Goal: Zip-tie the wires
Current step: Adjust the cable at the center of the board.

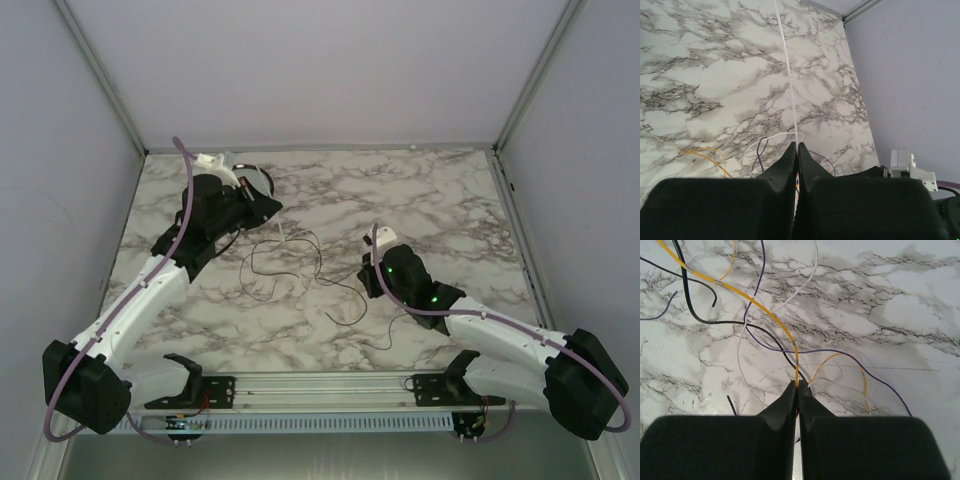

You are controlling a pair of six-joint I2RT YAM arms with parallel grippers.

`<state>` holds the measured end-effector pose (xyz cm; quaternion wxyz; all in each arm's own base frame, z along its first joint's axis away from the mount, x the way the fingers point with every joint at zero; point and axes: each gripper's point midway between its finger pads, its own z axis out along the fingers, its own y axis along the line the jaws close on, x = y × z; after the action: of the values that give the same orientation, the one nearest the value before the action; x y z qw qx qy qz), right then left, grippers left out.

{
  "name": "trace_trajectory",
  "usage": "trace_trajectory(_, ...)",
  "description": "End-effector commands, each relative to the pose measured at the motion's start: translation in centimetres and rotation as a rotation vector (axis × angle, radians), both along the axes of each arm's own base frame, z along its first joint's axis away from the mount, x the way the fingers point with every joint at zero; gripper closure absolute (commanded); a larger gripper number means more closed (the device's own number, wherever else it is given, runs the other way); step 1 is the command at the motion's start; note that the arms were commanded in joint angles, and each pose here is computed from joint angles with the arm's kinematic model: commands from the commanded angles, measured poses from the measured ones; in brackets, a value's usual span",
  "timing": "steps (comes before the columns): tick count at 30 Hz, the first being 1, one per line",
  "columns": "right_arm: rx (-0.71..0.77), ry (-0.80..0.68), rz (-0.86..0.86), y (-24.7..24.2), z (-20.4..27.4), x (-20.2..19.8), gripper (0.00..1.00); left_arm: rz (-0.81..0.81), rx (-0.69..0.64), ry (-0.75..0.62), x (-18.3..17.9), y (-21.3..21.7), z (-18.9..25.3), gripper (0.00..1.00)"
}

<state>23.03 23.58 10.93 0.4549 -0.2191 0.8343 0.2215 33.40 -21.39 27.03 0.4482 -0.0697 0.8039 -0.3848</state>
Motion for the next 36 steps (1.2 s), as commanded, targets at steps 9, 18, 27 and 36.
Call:
trace_trajectory(9,-0.004,0.021,-0.099,-1.6,0.0,1.5,1.0,-0.008,0.002,-0.051,0.2,0.2,2.4,1.0)
trace_trajectory(18,-0.003,0.041,-0.083,-1.3,-0.3,1.6,1.0,-0.015,-0.002,-0.055,0.0,0.1,2.7,1.0)
trace_trajectory(27,0.063,-0.034,-0.022,0.3,3.4,2.2,0.65,-0.03,-0.014,-0.055,0.0,-0.2,2.6,1.0)
trace_trajectory(36,0.118,-0.248,0.003,0.6,11.1,3.8,0.51,-0.054,-0.022,-0.062,-0.1,-0.6,3.1,1.0)
